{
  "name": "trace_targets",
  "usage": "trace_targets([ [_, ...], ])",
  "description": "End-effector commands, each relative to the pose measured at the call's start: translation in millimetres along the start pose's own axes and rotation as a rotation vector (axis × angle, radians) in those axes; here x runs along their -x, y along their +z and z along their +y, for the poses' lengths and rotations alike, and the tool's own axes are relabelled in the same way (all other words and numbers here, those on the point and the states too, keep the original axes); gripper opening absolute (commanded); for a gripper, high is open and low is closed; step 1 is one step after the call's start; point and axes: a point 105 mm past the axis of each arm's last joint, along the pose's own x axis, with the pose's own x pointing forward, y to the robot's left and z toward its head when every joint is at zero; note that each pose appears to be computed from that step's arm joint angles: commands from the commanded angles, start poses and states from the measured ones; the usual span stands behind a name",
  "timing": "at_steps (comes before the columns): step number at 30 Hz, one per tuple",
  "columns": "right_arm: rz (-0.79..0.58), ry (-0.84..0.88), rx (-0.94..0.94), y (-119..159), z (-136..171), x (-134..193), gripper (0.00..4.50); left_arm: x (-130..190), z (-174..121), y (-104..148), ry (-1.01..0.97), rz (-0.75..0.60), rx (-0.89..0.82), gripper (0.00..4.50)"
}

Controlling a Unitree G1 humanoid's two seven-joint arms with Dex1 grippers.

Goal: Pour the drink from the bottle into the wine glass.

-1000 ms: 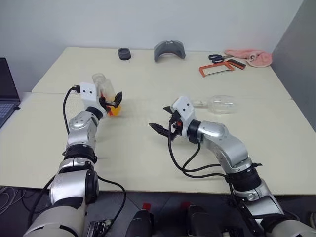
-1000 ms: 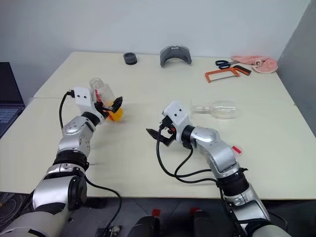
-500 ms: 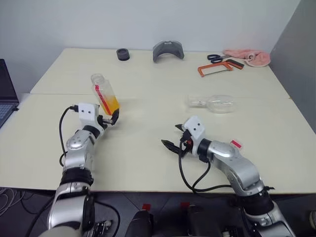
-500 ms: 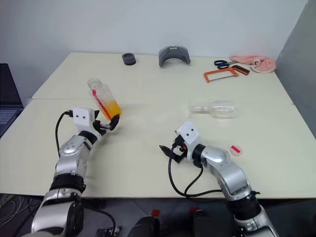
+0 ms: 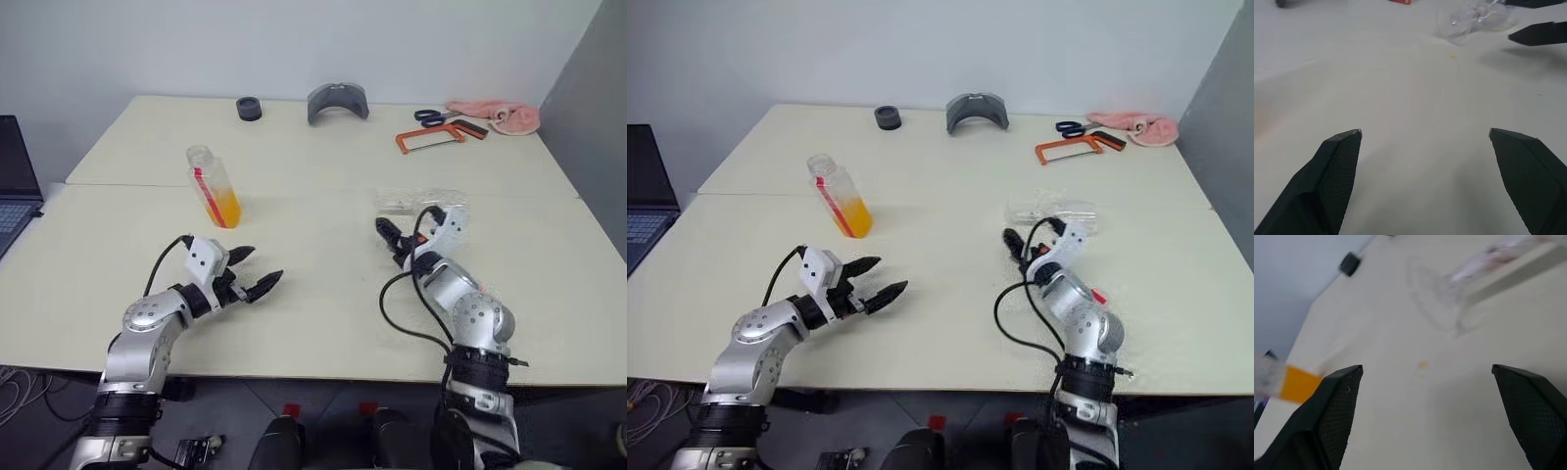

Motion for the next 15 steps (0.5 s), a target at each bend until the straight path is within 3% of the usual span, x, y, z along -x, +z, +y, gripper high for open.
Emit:
trace_targets([
  [1,-0.039,0.073,-0.197,4.7,35.1,-22.9,4.50,-5.7,-5.9,21.1,-0.075,-0.033,-0.049,4.48],
  [15,-0.086,0.005,-0.406,14.4,35.7,-74.8,4.50,-17.6,-10.6,32.9,-0.134,-0.043,-0.082,4.48],
])
